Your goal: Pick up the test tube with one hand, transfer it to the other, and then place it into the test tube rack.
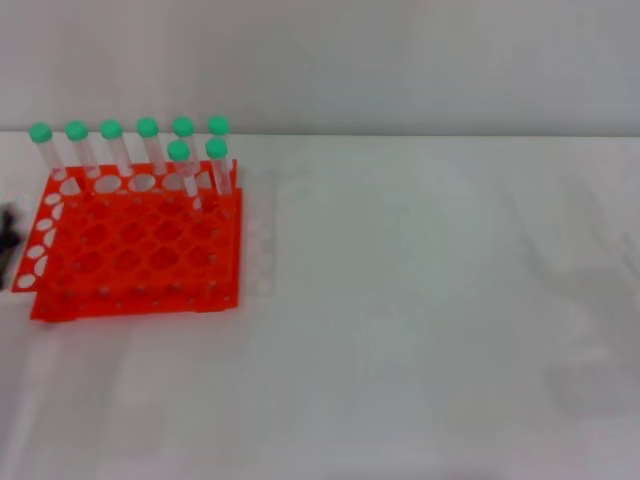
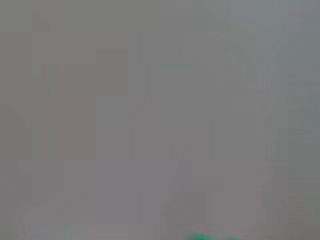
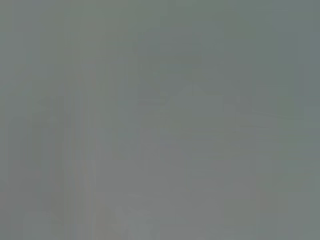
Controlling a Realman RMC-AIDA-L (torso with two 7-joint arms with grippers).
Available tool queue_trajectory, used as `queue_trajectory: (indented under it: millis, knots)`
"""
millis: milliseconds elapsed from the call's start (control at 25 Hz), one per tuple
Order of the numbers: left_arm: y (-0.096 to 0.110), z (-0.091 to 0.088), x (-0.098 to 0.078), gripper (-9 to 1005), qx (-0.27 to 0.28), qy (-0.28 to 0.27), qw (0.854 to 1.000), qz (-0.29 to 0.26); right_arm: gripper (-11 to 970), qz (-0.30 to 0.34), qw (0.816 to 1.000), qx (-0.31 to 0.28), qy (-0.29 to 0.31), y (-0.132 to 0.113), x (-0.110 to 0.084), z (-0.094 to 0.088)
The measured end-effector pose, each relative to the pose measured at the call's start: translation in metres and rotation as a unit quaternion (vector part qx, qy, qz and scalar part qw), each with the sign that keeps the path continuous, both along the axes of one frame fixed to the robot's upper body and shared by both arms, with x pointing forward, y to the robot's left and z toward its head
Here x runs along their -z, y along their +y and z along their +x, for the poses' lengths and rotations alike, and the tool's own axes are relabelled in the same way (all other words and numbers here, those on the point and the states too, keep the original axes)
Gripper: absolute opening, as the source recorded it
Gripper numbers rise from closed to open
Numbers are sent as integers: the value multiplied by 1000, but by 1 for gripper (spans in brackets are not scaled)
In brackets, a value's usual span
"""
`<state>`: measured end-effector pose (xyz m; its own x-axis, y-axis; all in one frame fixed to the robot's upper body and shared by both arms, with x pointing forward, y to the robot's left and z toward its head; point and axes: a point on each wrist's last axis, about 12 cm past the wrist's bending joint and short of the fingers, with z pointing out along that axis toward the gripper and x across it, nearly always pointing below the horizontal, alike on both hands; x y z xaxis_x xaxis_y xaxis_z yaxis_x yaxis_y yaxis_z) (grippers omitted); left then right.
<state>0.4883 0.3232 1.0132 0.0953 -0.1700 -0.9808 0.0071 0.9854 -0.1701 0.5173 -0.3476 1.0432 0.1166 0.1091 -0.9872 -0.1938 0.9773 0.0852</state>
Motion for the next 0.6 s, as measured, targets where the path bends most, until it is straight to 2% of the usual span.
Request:
queue_trajectory:
  millis: [160,280,440,600]
  knots:
    - [24,-36,6,893,-69,-11,997,-17,851,6,1000,20,4,-6,2,-2]
    - [30,-47,11,893,-85,-1,996,-27,851,10,1000,27,4,-8,2,-1]
    - [28,-46,13,893,-88,5,995,-39,851,9,999,32,17,-8,4,1]
    - [21,-34,10,893,-73,1,996,-43,851,10,999,35,28,-8,8,0]
